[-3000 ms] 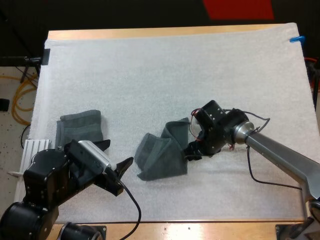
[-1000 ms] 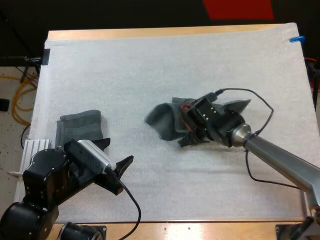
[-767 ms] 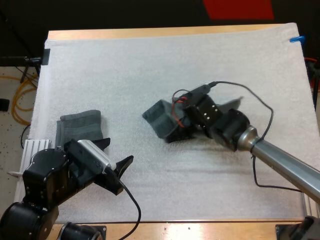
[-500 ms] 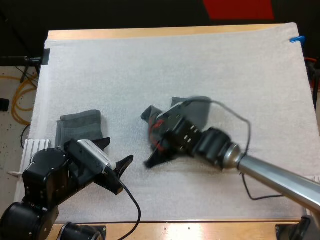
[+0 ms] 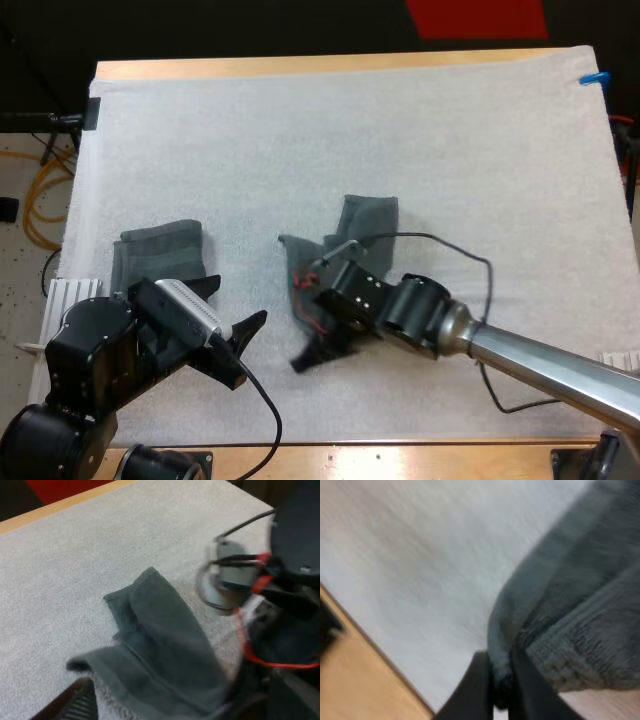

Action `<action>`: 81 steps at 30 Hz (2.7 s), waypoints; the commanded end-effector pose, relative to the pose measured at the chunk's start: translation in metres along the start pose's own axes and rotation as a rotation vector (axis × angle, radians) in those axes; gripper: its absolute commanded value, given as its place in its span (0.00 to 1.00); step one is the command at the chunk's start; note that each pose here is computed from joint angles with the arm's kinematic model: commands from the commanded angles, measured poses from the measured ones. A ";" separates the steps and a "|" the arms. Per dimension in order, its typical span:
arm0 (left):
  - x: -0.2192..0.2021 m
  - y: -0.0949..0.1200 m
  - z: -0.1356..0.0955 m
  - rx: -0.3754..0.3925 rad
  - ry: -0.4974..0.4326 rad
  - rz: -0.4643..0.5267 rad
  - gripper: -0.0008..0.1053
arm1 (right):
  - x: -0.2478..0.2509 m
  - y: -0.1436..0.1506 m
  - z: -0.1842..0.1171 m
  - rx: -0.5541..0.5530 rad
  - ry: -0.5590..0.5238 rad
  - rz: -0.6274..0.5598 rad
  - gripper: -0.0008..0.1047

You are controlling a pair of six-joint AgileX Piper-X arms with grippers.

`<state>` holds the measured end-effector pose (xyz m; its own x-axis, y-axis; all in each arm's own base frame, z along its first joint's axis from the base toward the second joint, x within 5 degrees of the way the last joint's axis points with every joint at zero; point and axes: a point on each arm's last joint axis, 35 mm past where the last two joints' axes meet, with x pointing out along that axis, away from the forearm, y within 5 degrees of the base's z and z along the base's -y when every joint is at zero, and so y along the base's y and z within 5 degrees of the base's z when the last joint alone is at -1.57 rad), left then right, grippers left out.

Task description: Pick towel from pile fold and stack

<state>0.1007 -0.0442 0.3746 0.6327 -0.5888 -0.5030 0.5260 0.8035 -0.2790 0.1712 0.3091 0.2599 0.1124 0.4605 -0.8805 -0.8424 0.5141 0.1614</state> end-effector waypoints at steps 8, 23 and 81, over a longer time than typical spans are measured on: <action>0.003 0.001 0.002 0.052 0.003 -0.002 0.64 | -0.033 -0.015 -0.057 -0.079 0.285 -0.276 0.01; 0.094 0.007 -0.003 0.035 0.367 -0.099 0.64 | -0.021 -0.030 -0.166 0.241 0.280 -0.456 0.01; 0.085 -0.012 0.086 -0.053 0.253 -0.172 0.01 | -0.102 -0.054 -0.099 0.171 -0.030 -0.504 0.01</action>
<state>0.1984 -0.1118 0.4056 0.3888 -0.6691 -0.6334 0.5829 0.7110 -0.3933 0.1540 0.1630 0.2919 0.5160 0.1108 -0.8494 -0.5529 0.8004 -0.2315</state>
